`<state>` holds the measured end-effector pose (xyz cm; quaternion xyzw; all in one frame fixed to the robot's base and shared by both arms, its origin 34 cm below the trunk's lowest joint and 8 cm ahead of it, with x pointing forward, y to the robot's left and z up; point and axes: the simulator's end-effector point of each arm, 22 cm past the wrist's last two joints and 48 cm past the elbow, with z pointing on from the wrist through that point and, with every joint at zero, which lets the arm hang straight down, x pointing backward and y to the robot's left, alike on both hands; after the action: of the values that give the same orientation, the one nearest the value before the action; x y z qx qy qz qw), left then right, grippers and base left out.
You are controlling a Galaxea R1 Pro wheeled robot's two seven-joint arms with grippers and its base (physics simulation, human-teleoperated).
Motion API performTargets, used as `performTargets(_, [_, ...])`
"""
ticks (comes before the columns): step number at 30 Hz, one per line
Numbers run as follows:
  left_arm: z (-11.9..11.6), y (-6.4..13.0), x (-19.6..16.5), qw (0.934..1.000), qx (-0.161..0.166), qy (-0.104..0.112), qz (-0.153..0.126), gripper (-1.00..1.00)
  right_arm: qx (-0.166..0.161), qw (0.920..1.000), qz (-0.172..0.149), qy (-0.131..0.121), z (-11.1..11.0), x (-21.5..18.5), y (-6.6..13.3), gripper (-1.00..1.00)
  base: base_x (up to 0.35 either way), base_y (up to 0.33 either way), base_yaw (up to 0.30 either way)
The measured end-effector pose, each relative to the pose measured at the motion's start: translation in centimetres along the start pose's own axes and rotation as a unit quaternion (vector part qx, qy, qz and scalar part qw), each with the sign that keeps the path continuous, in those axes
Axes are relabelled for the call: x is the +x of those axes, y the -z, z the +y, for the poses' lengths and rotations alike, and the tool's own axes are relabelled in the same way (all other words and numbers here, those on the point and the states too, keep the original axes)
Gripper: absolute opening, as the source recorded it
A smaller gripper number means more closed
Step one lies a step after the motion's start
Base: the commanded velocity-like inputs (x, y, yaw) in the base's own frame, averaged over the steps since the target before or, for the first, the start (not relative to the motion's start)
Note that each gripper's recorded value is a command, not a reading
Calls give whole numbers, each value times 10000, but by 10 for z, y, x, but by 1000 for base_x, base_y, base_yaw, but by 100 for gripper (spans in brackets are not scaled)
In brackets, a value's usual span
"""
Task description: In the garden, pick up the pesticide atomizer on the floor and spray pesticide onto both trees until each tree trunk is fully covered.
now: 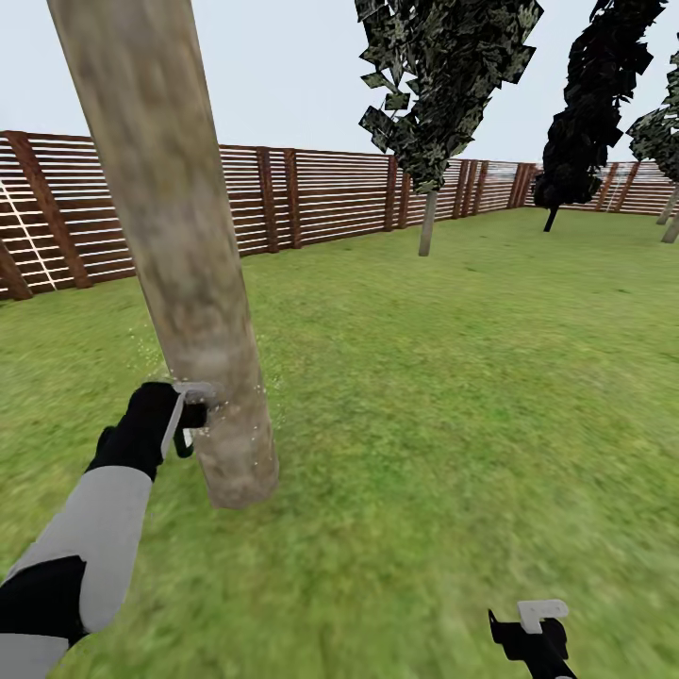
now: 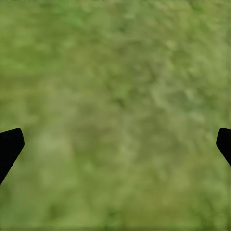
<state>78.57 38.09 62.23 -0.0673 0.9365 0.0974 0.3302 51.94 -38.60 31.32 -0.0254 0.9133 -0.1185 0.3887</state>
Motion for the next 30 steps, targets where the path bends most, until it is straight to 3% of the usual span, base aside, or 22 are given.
performTargets(2, [-10, 1, -2, 9999, 114, 22, -17, -100, 1, 10000, 1, -2, 0, 0, 0, 100, 0, 0, 0])
performTargets(4, [-56, 7, -3, 9990, 448, -11, -28, -100, -1, 10000, 3, -3, 0, 0, 0, 100, 0, 0, 0])
performTargets(5, [-60, 8, -3, 9990, 432, -65, -33, -100, 0, 10000, 3, -4, 0, 0, 0, 100, 0, 0, 0])
performTargets(14, [-51, 3, 5, 9995, 291, -134, -2, -100, 10, 10000, 1, -4, -1, 0, 0, 100, 90, -67, 31])
performTargets(23, [-53, 3, 4, 9994, 302, -131, -41, -100, 13, 10000, 0, 0, -1, 0, 0, 100, 0, -262, 267])
performTargets(30, [-55, 4, 4, 9994, 313, -126, -37, -100, 5, 10000, 0, 1, -1, 0, 0, 100, -8, -273, 37])
